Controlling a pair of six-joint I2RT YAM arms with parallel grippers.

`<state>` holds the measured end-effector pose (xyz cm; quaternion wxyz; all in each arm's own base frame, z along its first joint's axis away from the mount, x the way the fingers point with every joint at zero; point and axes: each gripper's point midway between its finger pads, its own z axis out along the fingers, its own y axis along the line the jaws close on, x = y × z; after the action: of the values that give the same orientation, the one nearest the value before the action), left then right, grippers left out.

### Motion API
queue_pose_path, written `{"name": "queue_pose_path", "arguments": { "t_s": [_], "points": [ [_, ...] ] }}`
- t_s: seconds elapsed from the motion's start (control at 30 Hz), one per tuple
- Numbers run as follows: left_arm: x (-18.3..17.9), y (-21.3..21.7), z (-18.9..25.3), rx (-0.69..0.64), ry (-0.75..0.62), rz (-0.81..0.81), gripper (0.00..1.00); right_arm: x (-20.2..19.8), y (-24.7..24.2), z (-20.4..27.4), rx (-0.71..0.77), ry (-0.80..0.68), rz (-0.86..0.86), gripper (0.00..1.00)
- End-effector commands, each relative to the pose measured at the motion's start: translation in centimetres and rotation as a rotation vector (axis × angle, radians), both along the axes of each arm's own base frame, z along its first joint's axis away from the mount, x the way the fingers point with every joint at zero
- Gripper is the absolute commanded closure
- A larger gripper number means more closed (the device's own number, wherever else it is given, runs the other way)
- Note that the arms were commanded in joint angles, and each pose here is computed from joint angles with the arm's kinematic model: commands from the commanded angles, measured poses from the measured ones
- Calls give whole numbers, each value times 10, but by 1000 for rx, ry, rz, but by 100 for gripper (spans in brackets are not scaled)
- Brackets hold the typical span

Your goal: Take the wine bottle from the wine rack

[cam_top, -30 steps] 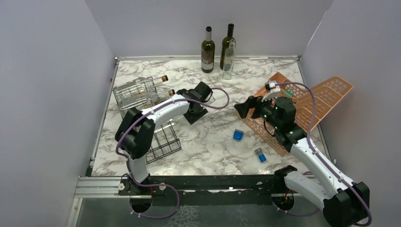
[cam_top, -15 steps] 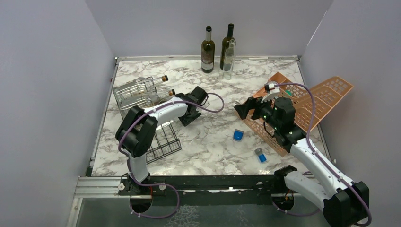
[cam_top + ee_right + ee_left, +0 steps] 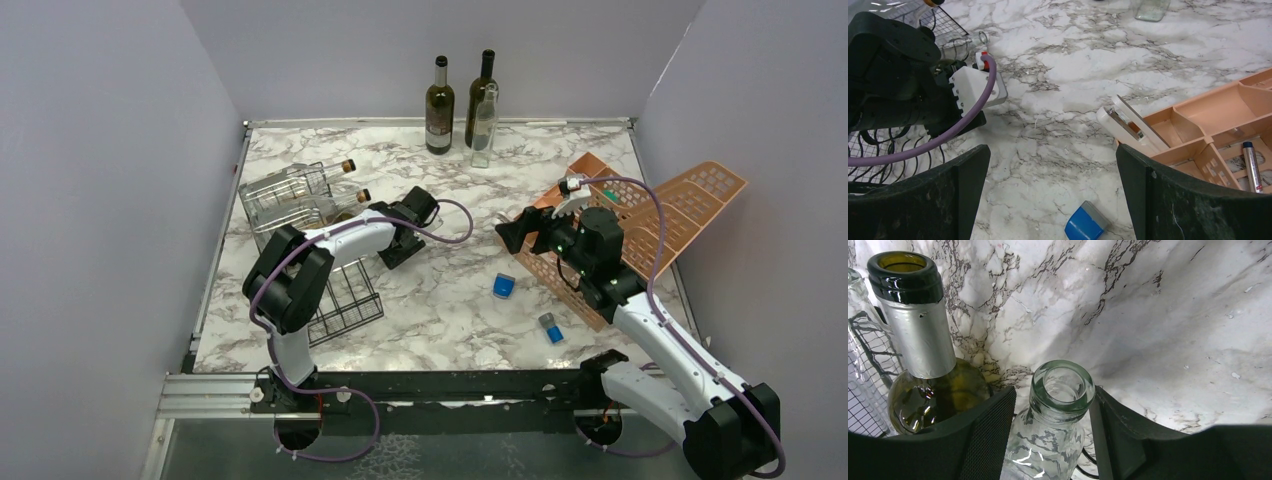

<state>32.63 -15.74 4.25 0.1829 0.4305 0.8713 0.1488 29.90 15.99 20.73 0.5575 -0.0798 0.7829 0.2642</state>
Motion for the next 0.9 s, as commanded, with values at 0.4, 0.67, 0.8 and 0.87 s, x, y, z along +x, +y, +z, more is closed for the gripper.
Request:
{"name": "queue_pose_path", "arguments": {
  "t_s": [0.4,0.67,0.8,0.87],
  "points": [
    [2,-4,24,10,-85,-37,62,3,0,0,-1,-16,-7,0],
    [0,-27,64,-83,-174,-101,68,6,0,2,-3,-16,-15,0],
    [3,-37,88,-143,-218,-114,73,6,-2,4,-7,-21,-22,0],
    [4,-43,102,-183,-242,-118,76,7,-3,5,-8,-25,-26,1]
  ]
}}
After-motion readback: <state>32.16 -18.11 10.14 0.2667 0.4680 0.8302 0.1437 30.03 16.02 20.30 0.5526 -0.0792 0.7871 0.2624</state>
